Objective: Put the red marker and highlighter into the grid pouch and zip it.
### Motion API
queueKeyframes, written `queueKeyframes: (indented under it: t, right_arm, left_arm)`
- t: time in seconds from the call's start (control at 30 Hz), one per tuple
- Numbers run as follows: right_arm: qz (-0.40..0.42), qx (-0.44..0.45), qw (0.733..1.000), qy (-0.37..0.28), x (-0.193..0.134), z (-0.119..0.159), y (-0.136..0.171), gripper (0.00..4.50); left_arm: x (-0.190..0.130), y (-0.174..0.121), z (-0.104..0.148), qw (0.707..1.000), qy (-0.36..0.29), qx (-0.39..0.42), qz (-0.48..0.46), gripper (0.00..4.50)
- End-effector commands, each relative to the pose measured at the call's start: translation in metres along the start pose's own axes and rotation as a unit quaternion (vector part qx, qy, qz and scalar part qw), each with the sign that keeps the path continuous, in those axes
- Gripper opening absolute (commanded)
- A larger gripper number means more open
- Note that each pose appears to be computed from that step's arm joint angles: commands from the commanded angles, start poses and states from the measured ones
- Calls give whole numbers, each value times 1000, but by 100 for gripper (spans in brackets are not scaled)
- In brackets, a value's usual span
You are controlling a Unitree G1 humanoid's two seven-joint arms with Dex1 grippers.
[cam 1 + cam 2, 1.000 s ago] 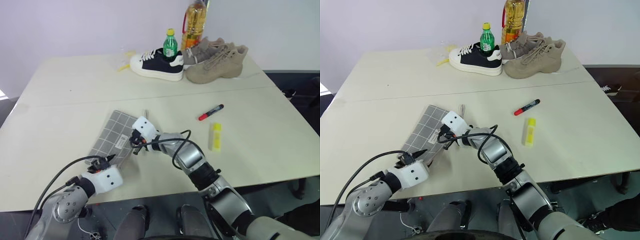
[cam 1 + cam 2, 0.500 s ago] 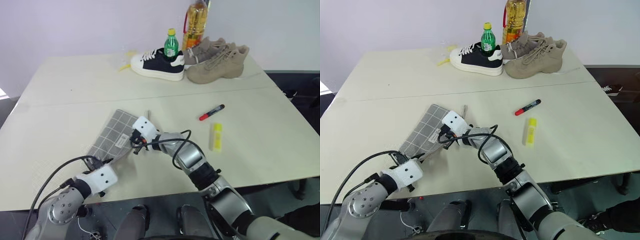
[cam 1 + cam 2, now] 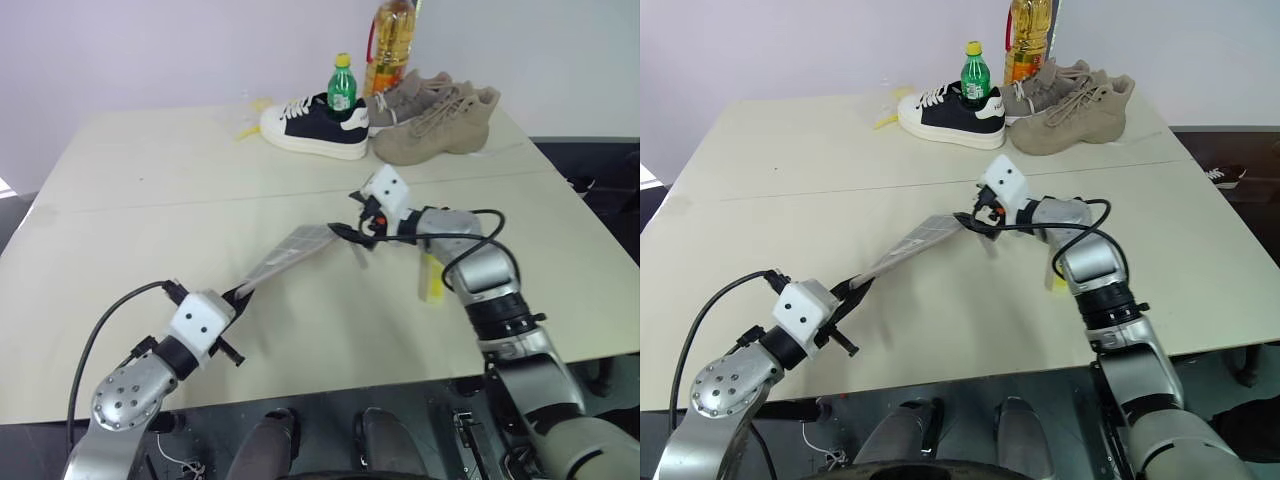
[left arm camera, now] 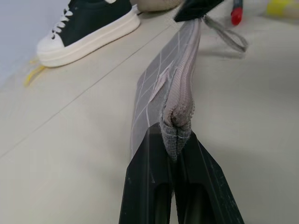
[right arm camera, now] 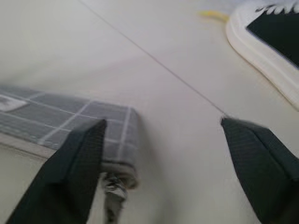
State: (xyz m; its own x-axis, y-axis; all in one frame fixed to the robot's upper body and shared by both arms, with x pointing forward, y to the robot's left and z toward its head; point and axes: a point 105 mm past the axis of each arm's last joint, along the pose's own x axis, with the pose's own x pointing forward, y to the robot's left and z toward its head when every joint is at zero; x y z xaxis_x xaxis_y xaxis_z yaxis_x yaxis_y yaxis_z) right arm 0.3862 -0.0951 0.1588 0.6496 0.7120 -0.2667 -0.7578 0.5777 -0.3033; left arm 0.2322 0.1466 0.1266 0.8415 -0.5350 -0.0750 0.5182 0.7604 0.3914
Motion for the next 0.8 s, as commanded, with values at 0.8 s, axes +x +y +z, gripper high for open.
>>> queueKeyframes:
  t: [0.8]
  right_arm:
    - [34,85,995,-27,-55,-10,-10,384]
  left_arm:
    - [23,1,4,1000,-22,-17,14,0]
